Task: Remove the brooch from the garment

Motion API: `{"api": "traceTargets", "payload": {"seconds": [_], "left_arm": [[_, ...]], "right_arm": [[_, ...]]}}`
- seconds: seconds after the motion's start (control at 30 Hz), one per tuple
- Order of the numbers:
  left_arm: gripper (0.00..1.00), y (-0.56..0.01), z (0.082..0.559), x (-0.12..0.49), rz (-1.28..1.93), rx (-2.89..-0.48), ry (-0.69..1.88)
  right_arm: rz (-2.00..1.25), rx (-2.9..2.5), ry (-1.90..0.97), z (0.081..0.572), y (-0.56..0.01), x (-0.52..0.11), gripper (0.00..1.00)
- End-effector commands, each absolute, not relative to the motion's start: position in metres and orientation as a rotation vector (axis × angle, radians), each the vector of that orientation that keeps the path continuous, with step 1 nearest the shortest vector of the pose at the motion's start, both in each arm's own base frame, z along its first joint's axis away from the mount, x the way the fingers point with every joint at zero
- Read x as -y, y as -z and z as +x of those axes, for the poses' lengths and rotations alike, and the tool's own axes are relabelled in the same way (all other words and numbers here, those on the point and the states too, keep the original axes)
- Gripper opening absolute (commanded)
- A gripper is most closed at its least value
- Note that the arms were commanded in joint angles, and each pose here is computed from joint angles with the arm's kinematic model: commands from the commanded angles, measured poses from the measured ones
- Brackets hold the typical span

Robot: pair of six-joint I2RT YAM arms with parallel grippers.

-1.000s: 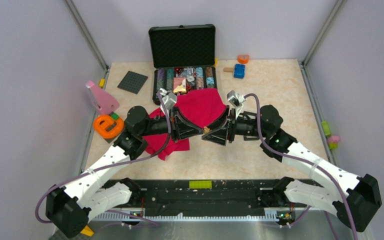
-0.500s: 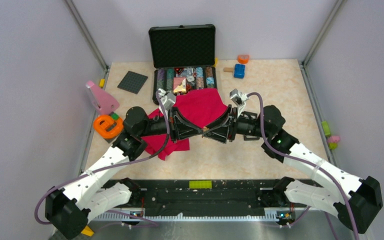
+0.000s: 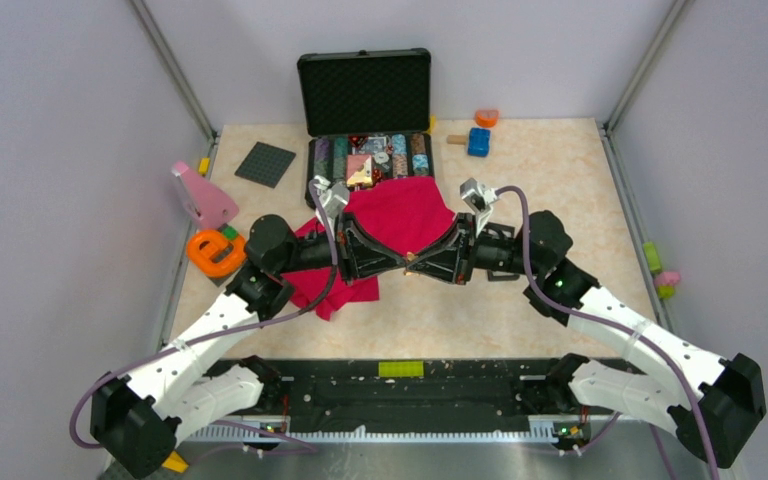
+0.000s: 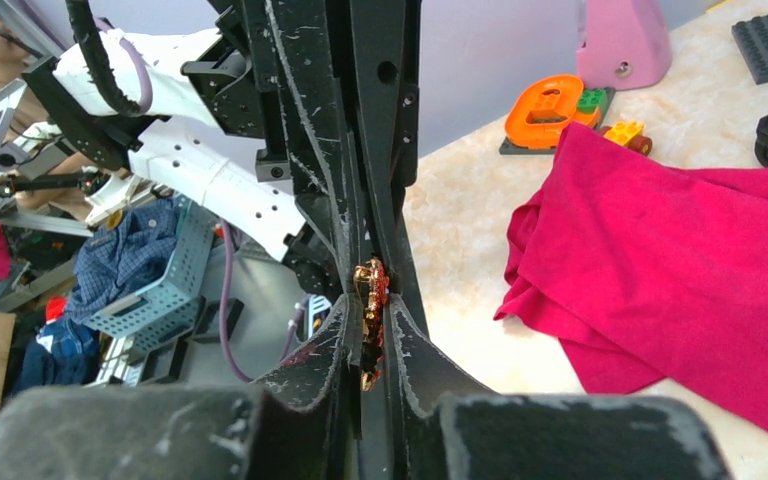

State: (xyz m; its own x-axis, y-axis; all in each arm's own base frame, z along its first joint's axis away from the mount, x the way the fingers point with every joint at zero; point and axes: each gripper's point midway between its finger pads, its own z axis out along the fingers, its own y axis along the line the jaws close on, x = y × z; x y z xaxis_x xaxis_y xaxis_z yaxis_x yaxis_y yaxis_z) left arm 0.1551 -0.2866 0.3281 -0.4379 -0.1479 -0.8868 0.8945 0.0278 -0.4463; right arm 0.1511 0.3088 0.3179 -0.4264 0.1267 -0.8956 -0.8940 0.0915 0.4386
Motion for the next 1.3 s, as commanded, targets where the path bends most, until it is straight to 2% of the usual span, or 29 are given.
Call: {"api": "traceTargets", "payload": {"seconds": [0.0, 0.07, 0.17, 0.33, 0.57, 0.77, 0.97, 1.13, 1.27], "left_arm": [[0.16, -0.351, 0.147, 0.285, 0.817, -1.344, 1.572], [0.3, -0.35, 0.145, 0.284, 0.823, -1.341, 1.569], [0.43, -0.348, 0.145, 0.281, 0.8, -1.347, 1.554], [0.43, -0.341, 0.149, 0.279, 0.783, -1.39, 1.514], [0.28, -0.346, 0.145, 0.276, 0.782, -1.354, 1.516], [0.37, -0.337, 0.151, 0.278, 0.782, -1.4, 1.49], [0.36, -0.331, 0.159, 0.278, 0.774, -1.442, 1.449], [0.49, -0.329, 0.171, 0.27, 0.708, -1.49, 1.356], [0.53, -0.334, 0.165, 0.27, 0.719, -1.48, 1.389]], "right_arm": [[-0.801, -1.414, -1.47, 0.149, -0.344, -0.309, 0.02], [-0.79, -1.42, -1.463, 0.15, -0.344, -0.307, 0.0], [-0.78, -1.423, -1.454, 0.15, -0.346, -0.306, 0.0], [-0.776, -1.435, -1.452, 0.151, -0.347, -0.305, 0.0], [-0.794, -1.452, -1.475, 0.148, -0.346, -0.307, 0.0], [-0.806, -1.452, -1.493, 0.146, -0.347, -0.309, 0.0], [-0.822, -1.454, -1.512, 0.144, -0.346, -0.311, 0.0], [-0.829, -1.465, -1.516, 0.142, -0.347, -0.31, 0.0], [-0.832, -1.46, -1.515, 0.141, -0.346, -0.309, 0.0]]}}
